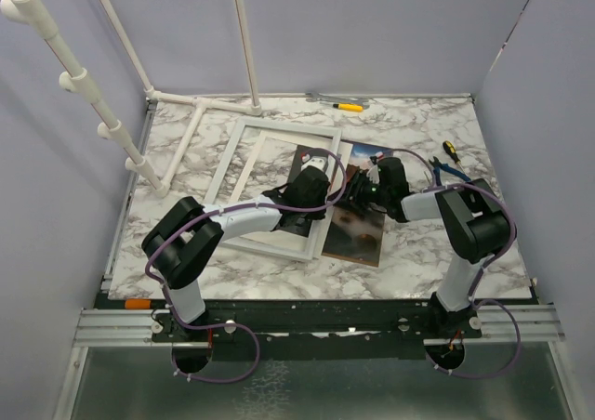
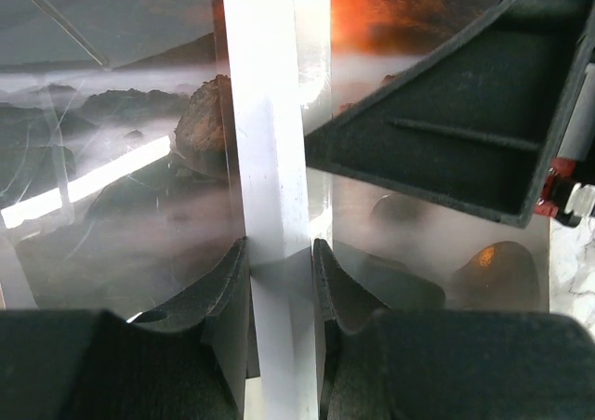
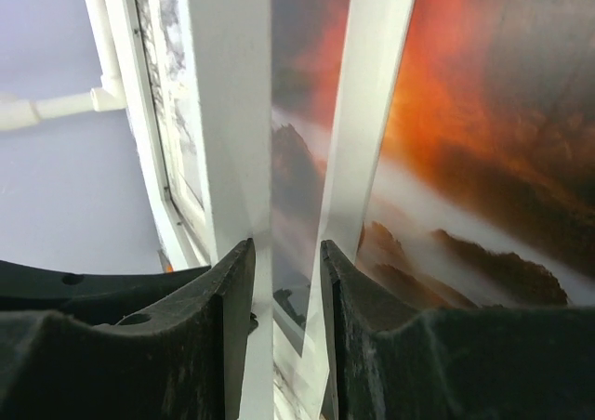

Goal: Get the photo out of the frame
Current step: Move the photo frame item to the center of the board.

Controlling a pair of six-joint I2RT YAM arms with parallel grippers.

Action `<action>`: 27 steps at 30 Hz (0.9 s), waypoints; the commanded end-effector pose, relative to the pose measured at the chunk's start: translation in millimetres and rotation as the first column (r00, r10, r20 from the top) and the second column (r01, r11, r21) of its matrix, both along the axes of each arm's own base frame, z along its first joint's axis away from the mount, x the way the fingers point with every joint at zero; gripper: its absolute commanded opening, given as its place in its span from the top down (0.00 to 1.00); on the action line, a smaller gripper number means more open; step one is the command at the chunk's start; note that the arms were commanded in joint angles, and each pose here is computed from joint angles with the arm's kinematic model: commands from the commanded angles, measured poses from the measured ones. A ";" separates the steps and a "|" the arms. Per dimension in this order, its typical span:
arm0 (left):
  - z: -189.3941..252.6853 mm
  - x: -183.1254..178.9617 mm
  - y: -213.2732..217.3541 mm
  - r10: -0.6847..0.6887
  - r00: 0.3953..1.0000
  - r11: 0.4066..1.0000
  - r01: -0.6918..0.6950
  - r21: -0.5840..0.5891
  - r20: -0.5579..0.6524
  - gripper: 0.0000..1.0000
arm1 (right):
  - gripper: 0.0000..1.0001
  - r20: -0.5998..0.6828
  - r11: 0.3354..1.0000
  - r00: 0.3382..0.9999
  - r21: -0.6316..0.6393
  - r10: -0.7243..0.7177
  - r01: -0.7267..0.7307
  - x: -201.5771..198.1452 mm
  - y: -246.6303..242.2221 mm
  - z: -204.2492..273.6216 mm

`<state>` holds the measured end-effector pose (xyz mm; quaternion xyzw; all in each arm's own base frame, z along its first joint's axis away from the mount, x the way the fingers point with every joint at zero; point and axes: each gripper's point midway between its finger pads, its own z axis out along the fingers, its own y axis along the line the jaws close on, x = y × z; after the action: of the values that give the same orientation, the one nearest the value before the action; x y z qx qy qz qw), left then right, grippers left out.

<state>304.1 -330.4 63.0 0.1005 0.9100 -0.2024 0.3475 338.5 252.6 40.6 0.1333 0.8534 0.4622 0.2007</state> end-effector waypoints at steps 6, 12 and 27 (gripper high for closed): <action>23.6 2.3 -13.1 -0.057 0.997 0.995 0.060 -0.074 0.048 1.00 | 0.62 0.045 0.993 0.995 -0.074 -0.094 0.097 25.5 -30.9 5.3; 24.5 0.2 -11.6 -0.062 0.997 0.995 0.066 -0.073 0.050 1.00 | 0.63 0.049 0.985 0.989 -0.097 -0.141 0.145 42.1 -44.9 0.1; 21.4 -4.0 -9.9 -0.078 0.996 0.994 0.082 -0.069 0.047 1.00 | 0.79 0.027 0.978 0.985 -0.116 -0.172 0.174 70.2 -42.2 -23.9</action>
<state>301.5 -324.4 57.9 0.1148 0.9109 -0.1940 0.3455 399.3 215.2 28.3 0.1791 0.8582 0.4125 0.2476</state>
